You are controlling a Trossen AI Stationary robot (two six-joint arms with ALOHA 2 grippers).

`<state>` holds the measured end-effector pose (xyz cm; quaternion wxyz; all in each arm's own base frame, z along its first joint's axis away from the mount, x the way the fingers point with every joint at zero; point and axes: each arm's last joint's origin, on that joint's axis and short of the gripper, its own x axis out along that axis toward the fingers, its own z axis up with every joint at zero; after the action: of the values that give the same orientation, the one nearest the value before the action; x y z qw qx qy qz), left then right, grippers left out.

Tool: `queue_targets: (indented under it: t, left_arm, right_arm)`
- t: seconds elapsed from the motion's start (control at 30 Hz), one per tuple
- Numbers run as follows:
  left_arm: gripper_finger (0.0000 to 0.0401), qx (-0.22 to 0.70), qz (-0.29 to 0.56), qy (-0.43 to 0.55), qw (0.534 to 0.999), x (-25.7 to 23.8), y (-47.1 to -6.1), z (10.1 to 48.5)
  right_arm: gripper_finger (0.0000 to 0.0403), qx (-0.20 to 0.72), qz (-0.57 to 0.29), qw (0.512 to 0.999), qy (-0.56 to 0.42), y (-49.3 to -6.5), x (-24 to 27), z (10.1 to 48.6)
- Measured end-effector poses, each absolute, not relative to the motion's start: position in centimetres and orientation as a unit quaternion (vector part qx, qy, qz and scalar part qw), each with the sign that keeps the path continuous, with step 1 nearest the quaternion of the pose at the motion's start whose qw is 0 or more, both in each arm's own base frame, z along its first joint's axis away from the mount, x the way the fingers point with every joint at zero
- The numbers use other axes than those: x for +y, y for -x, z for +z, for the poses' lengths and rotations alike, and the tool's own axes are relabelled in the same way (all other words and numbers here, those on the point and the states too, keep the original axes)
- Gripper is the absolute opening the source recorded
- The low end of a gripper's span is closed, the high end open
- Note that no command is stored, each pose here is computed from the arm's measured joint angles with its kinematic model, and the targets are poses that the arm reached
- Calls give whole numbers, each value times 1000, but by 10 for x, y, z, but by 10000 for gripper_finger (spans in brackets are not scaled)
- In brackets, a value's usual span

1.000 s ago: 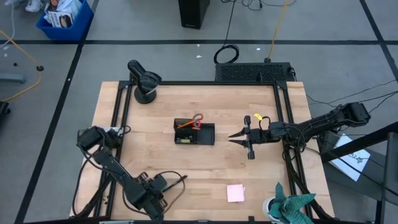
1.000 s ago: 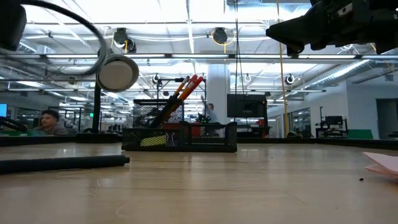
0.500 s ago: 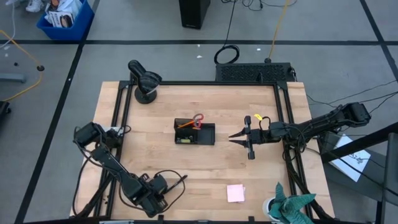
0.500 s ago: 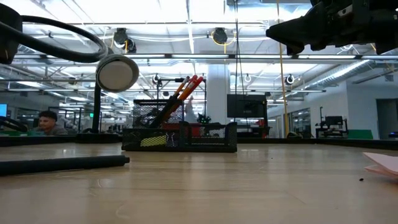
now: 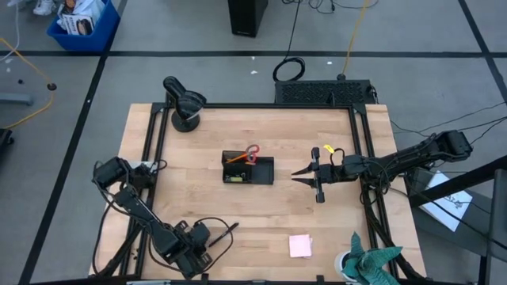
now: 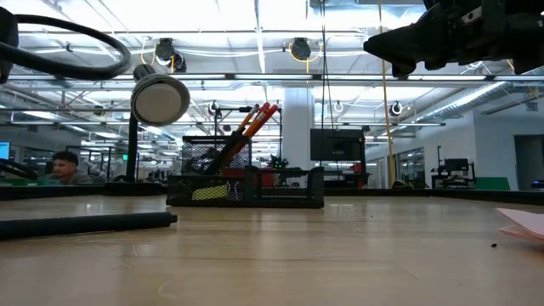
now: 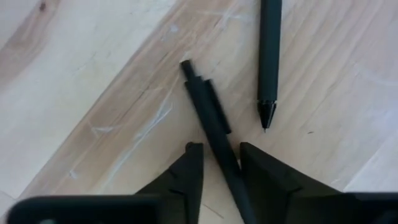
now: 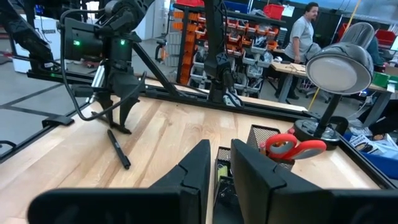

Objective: Pick and place office supplies into organizer
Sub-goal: Put the black pen into the black desk organizer

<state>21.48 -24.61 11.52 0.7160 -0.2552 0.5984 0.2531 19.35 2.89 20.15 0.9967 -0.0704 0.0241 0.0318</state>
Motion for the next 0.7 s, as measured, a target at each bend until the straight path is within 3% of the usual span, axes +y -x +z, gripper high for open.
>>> queue_targets:
  t: [0.37,0.7]
  left_arm:
    - [29,576,258,238,738,-253,-204,115]
    - [28,469,281,196,814,-251,-206,109]
  right_arm:
    - [59,23,32,997,71,-193,29,202]
    - [59,23,32,997,71,-193,29,202]
